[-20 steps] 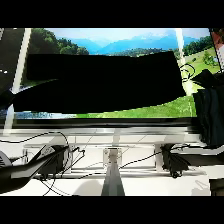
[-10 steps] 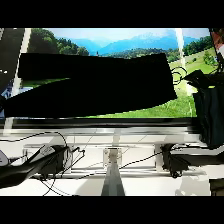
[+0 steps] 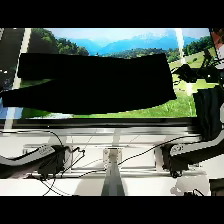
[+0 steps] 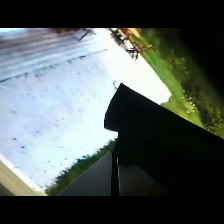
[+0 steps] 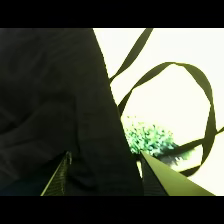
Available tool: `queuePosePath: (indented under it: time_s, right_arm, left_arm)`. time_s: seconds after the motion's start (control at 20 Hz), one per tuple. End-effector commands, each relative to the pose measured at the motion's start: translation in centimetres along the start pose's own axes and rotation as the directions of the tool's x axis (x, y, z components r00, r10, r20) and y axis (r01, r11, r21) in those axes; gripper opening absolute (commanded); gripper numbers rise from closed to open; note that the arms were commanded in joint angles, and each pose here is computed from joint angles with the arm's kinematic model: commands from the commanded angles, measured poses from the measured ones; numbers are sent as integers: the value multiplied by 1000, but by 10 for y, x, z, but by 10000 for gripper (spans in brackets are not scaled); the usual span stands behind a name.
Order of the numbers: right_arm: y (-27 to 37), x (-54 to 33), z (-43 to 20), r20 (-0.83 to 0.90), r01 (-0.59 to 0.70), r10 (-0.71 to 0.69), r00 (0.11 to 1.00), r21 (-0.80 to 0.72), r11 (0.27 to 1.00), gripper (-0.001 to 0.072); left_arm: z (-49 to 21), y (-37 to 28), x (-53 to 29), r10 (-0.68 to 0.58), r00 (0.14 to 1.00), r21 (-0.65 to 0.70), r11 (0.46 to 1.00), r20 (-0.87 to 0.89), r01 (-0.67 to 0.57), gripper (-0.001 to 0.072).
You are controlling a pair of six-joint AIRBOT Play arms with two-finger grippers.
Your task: Fold the clothes and pants, and hang the long-sleeved shirts on hangers.
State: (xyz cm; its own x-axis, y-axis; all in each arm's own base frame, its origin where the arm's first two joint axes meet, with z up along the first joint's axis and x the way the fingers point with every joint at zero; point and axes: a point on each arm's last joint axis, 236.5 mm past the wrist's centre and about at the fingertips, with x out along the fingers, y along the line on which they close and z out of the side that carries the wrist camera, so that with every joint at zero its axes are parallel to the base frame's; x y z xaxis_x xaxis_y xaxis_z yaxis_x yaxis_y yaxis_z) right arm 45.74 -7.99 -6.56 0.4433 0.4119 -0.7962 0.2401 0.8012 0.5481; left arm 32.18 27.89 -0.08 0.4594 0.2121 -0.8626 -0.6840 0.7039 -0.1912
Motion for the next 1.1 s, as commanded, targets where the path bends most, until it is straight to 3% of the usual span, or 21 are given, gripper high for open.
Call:
queuePosePath:
  time_s: [0.0,0.15,0.2,0.3,0.35,0.5,0.55,0.6,0.65,0.7,0.85,1.05]
  right_arm:
    - [-10,20,-7,-51,-4,6,999,32,999,515]
    - [-14,30,-15,-85,-11,15,996,43,999,515]
    - [-15,32,-16,-91,-12,16,996,43,999,516]
    - [-14,38,-19,-101,-30,34,994,38,999,515]
    - [-11,41,-21,-106,-41,43,993,23,999,513]
    - [0,55,-30,-142,-67,67,988,2,998,508]
    - [4,59,-32,-148,-71,67,987,-22,997,458]
    - [7,62,-32,-147,-74,65,987,-60,995,320]
    - [10,61,-32,-149,-79,67,987,-73,994,137]
    - [12,58,-32,-155,-80,67,986,-85,993,58]
    - [-7,32,-35,-173,12,-41,984,-165,986,27]
    - [-43,-15,-45,-168,142,-164,972,-138,980,27]
  left_arm:
    - [1,-6,-1,-9,1000,12,1000,-23,9,6]
    - [-9,-7,-1,-13,998,12,1000,-65,14,19]
    - [-14,-7,-2,-16,996,12,1000,-84,17,125]
    - [-18,-9,-2,-20,994,10,1000,-103,22,521]
    - [-19,-12,-2,-32,994,1,999,-107,33,556]
    - [-16,-31,-3,-113,989,-60,992,-93,107,556]
    - [-15,-37,-4,-142,986,-83,987,-87,135,556]
    - [-13,-44,-5,-171,982,-105,981,-80,162,556]
    - [-11,-52,-6,-201,977,-127,973,-74,191,557]
    - [-9,-61,-8,-242,968,-151,961,-63,230,557]
    - [-1,-95,-15,-359,933,-59,932,-29,357,556]
    - [-6,-127,3,-376,926,0,926,-38,377,556]
